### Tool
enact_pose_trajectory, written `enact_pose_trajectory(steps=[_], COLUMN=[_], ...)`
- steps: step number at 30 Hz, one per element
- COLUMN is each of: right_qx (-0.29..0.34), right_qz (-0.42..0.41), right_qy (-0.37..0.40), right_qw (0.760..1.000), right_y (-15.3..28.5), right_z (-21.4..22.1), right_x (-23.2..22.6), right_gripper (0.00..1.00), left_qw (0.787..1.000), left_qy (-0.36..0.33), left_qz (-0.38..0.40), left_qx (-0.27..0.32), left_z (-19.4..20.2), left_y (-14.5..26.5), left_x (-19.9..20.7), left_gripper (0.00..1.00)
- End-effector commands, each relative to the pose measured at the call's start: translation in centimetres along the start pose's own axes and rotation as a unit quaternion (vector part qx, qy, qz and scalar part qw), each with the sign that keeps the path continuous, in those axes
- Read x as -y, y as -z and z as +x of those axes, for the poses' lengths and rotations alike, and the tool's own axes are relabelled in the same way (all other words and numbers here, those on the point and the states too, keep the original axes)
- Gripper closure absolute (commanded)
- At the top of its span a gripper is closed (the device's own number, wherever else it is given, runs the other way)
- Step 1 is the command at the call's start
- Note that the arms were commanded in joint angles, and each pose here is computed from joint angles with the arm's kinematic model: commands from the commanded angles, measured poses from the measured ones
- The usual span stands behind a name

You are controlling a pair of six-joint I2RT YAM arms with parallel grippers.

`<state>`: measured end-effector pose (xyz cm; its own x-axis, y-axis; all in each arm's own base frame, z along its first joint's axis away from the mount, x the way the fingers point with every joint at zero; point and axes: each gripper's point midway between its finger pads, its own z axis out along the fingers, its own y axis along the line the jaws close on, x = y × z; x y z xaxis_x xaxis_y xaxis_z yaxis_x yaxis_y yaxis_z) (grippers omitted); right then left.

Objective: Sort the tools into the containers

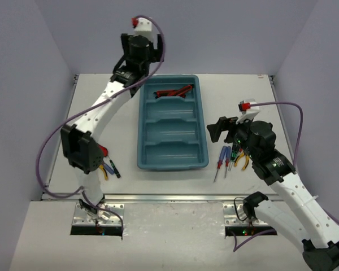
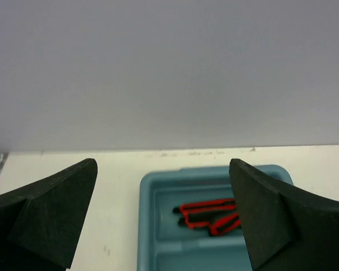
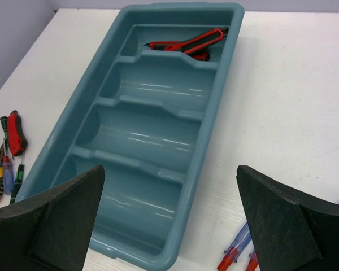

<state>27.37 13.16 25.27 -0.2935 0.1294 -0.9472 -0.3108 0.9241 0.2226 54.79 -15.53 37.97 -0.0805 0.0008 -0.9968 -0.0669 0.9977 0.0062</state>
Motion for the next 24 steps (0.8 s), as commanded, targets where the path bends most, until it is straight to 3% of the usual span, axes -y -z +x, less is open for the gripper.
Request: enact_pose_trajectory(steps=[1,3,5,10,13,15,19,24], right_qx=[-0.003,-0.014,-0.017,-0.019,-0.023,-0.026,-0.026,-0.024], right_qz=[-0.008,-0.018,-0.022,-0.026,-0.031,-0.035,-0.032,-0.032], right_qy=[0.002,0.004,0.005,0.001,-0.001,-0.001,0.0,0.0], right_qw=[1.0,1.0,1.0,0.999,0.999,0.999,0.999,0.999], right_y=[-1.0,-1.2,-1.3,-1.4,-1.4,-1.4,-1.2,-1.2], right_z=[-0.1,0.5,0.7,1.4,1.8,2.0,2.2,2.2], right_x=[-0.4,-0.7,-0.8,-0.9,-1.0,-1.1,-0.9,-0.9], right_gripper=[0.01,0.01,0.01,0.01,0.01,0.01,0.01,0.01], left_qw=[0.942,0.93,0.923,0.877,0.857,0.831,0.794,0.779], left_qy=[0.293,0.295,0.292,0.323,0.322,0.319,0.307,0.323], left_qz=[-0.118,-0.17,-0.205,-0.248,-0.275,-0.319,-0.398,-0.397], left_qx=[-0.116,-0.138,-0.142,-0.255,-0.292,-0.326,-0.343,-0.361], left_z=[7.3,11.8,12.6,20.5,24.7,27.2,29.4,31.8], left_y=[8.7,11.4,13.2,16.2,17.4,18.5,19.0,17.6], left_x=[-9.9,-12.8,-15.1,-19.4,-20.8,-22.2,-24.5,-24.5], left_gripper=[0.0,0.0,0.0,0.0,0.0,0.0,0.0,0.07])
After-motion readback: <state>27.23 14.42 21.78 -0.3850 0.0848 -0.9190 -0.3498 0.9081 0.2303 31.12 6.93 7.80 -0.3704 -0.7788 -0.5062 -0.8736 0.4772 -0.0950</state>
